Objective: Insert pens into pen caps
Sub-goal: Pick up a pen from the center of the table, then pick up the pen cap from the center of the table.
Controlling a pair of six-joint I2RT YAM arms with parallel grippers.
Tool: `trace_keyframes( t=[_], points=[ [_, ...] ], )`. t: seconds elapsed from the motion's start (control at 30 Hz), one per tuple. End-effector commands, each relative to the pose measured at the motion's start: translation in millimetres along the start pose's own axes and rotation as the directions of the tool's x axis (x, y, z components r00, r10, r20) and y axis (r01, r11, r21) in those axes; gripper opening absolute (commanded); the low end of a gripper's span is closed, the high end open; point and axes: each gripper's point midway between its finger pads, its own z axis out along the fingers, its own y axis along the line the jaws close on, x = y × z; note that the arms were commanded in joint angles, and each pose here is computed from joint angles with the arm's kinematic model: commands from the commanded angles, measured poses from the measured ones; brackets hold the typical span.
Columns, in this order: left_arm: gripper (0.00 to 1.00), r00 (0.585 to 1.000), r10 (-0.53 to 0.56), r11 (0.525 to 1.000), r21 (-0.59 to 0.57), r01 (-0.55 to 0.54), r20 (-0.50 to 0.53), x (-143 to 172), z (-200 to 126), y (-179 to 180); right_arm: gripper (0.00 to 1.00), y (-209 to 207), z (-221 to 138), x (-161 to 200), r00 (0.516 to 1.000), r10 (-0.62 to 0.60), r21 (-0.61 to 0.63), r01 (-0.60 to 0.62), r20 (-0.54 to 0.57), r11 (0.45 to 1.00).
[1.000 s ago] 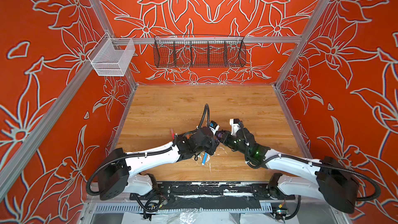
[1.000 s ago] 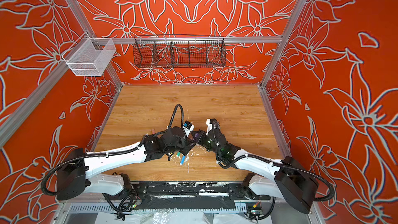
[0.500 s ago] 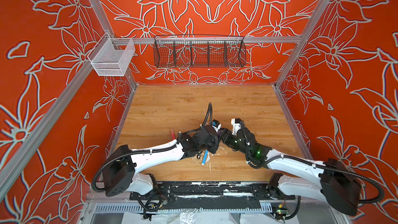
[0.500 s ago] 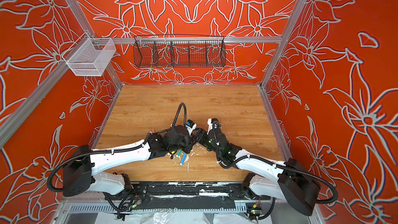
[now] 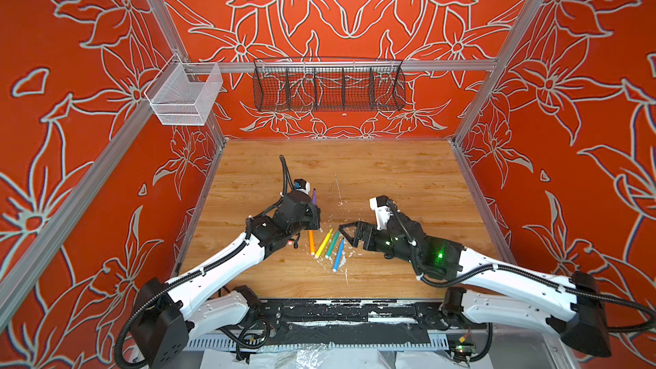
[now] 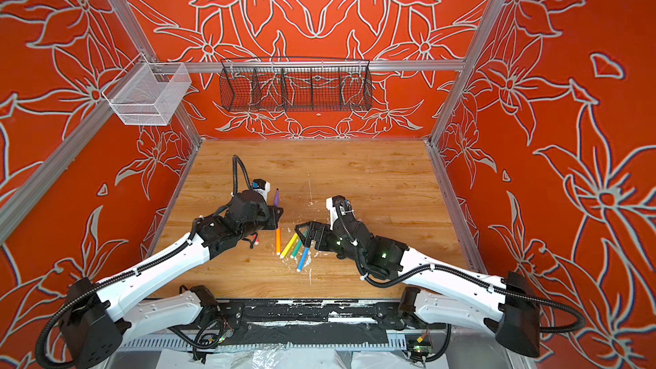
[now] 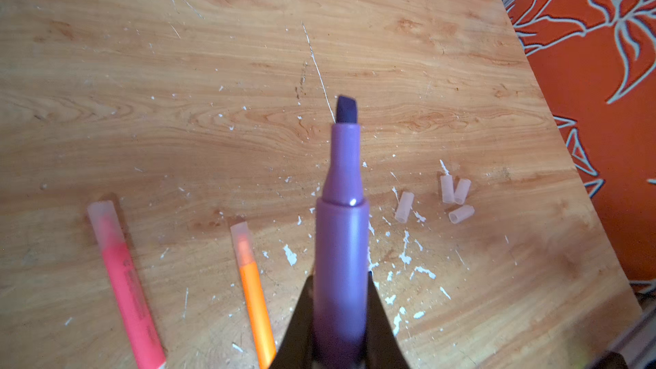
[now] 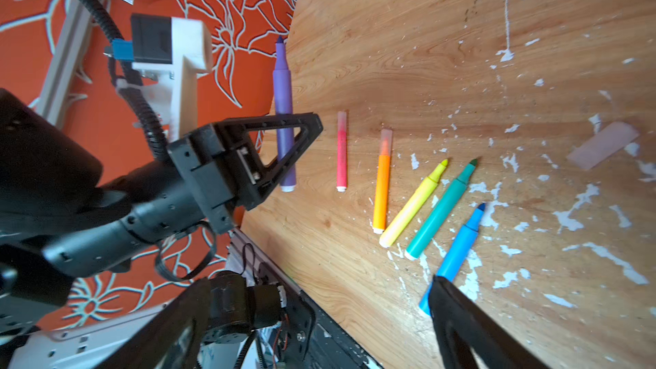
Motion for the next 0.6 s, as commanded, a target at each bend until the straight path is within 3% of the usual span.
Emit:
trace_keyframes(
  t=[0.0,0.17,0.33,0.43,0.57],
  points=[
    [0.0,0.999,-0.003,0.998,0.063,0.005,-0.037,-1,-9,-14,0.98,-5,1,-3,0.998,-0.069,0.05,0.069,0.009,0.996],
    [0.0,0.994,0.057,0.998,0.013,-0.058,0.094,-24,-31,-5,0.98,5,6,-2,0.995,-0.098,0.015,0.098,-0.006,0.995],
    [0.0,0.957,0.107,0.977,0.152,-0.152,0.268,-23,-34,-16,0.97,3,9,0,0.993,-0.121,0.048,0.121,-0.018,0.991],
    [0.0,0.958,0.14,0.97,0.157,-0.183,0.252,-12,-26,-14,0.98,9,12,7,0.989,-0.139,0.044,0.141,-0.044,0.989],
    [0.0,0.954,0.182,0.936,0.257,-0.243,0.239,0,-22,-33,0.97,7,15,16,0.98,-0.177,0.079,0.184,-0.092,0.98]
  ],
)
